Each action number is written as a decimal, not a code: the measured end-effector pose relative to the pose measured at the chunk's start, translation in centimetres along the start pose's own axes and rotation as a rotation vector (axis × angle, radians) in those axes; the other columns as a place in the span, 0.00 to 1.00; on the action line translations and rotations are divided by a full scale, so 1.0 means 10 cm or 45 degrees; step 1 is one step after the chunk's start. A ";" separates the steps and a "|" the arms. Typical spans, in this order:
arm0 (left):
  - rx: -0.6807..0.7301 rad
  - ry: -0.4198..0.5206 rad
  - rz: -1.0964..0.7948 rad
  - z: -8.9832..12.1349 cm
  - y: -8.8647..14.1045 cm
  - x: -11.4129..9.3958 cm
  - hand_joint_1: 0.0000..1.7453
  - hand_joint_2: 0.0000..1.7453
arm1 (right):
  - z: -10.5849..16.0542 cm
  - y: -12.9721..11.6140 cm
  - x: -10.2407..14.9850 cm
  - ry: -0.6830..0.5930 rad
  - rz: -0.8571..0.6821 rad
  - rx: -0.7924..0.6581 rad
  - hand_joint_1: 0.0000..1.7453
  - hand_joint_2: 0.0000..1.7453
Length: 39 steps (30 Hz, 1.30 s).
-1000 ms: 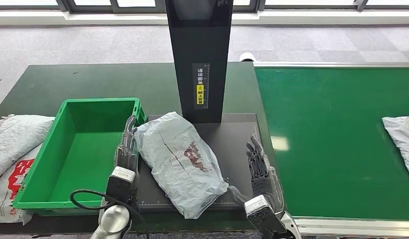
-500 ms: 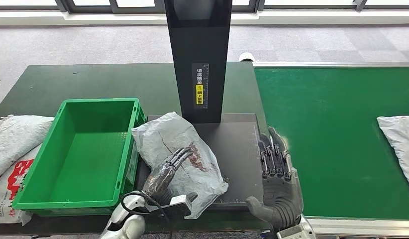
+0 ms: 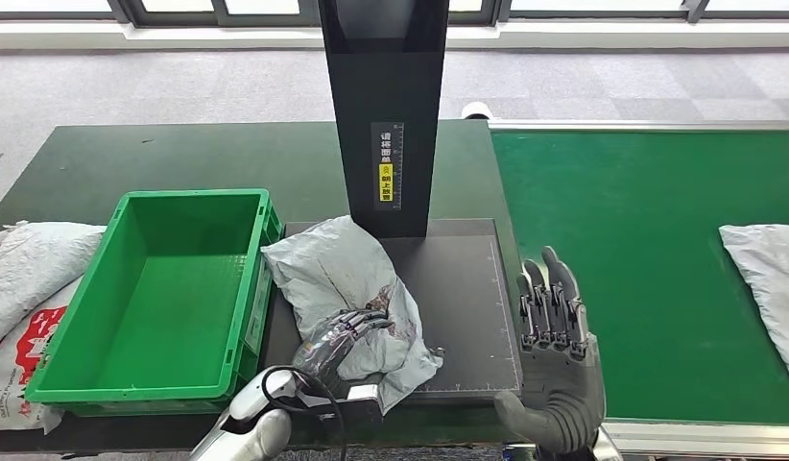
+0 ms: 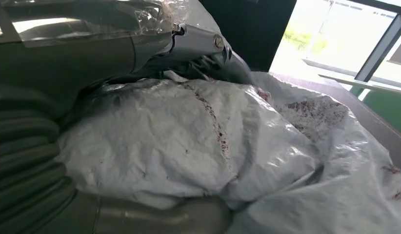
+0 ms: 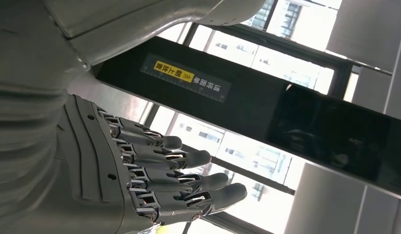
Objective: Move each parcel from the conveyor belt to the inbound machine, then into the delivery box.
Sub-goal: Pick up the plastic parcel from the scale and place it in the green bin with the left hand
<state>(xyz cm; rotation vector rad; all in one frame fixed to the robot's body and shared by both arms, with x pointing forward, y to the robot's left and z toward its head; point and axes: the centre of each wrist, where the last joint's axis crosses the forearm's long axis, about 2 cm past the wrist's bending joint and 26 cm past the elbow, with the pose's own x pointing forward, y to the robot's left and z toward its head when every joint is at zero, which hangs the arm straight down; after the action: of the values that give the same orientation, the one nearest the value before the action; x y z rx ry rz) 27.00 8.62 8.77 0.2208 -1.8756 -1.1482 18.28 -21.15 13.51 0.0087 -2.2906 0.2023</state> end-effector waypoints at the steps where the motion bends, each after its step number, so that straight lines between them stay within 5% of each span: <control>1: 0.001 -0.001 -0.001 -0.01 0.01 0.00 1.00 1.00 | 0.00 0.00 0.01 -0.001 0.001 -0.002 0.00 1.00; 39: 0.241 -0.095 0.108 0.08 0.19 0.15 1.00 1.00 | 0.09 -0.05 0.10 -0.001 0.017 -0.050 0.00 1.00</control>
<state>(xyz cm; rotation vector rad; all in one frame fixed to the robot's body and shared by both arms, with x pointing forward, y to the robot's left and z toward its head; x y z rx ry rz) 26.03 9.36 10.96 0.2040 -2.0416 -0.9332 16.99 -21.73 13.78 -0.0270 -2.2953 0.1644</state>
